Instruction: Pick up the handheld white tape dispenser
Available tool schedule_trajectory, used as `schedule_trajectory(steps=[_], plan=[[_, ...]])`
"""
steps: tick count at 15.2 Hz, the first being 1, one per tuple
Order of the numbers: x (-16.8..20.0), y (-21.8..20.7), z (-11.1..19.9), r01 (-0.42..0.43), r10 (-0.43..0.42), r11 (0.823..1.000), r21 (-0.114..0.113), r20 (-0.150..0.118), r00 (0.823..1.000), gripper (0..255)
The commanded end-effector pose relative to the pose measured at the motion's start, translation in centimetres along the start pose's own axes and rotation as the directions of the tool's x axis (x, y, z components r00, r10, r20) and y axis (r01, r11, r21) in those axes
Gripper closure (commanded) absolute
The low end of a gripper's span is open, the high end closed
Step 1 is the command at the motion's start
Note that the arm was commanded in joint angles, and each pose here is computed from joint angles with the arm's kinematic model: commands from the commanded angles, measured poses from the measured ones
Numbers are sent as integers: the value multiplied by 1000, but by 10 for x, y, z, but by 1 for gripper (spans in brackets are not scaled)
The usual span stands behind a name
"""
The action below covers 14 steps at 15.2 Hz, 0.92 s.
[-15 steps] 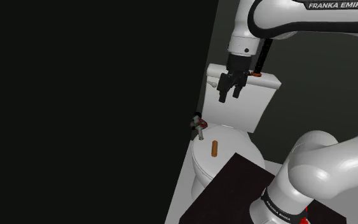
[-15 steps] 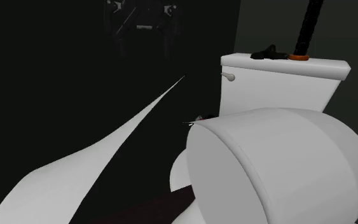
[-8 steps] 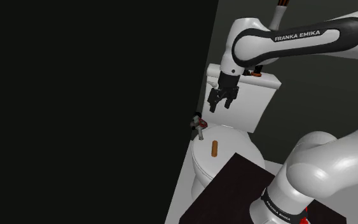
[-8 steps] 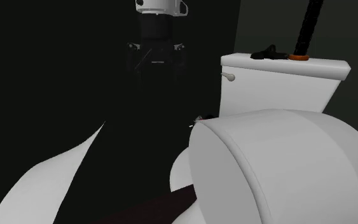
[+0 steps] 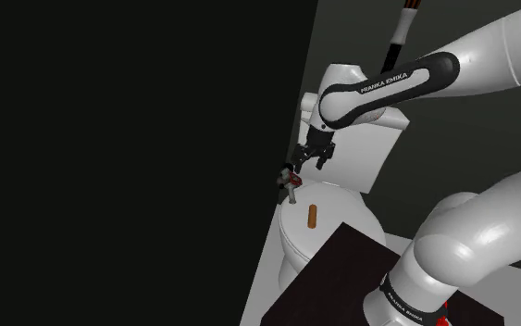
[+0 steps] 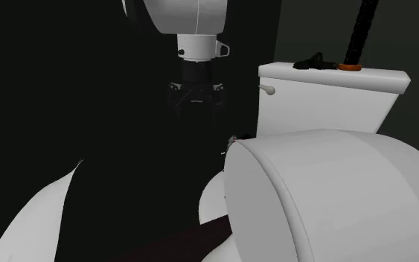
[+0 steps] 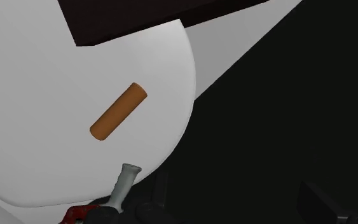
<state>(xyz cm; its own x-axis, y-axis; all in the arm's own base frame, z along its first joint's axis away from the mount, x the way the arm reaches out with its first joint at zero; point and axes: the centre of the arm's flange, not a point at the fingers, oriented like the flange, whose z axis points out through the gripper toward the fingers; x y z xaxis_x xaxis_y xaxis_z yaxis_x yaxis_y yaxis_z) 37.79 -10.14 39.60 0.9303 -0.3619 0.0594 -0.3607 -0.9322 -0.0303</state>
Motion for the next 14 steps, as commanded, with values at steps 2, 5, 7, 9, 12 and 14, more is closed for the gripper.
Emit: schedule_trajectory(steps=[2, 5, 7, 9, 12, 14], plan=[[20, 11, 33, -49, 49, 999, 1, -29, 998, 0], [38, 24, 63, -97, 97, 995, 3, -54, 994, 0], [49, 34, 83, -129, 129, 992, 5, -70, 989, 0], [61, 43, 103, -161, 161, 987, 7, -87, 983, 0], [79, 58, 133, -208, 208, 978, 12, -112, 972, 0], [91, 69, 152, -239, 239, 971, 16, -128, 963, 0]])
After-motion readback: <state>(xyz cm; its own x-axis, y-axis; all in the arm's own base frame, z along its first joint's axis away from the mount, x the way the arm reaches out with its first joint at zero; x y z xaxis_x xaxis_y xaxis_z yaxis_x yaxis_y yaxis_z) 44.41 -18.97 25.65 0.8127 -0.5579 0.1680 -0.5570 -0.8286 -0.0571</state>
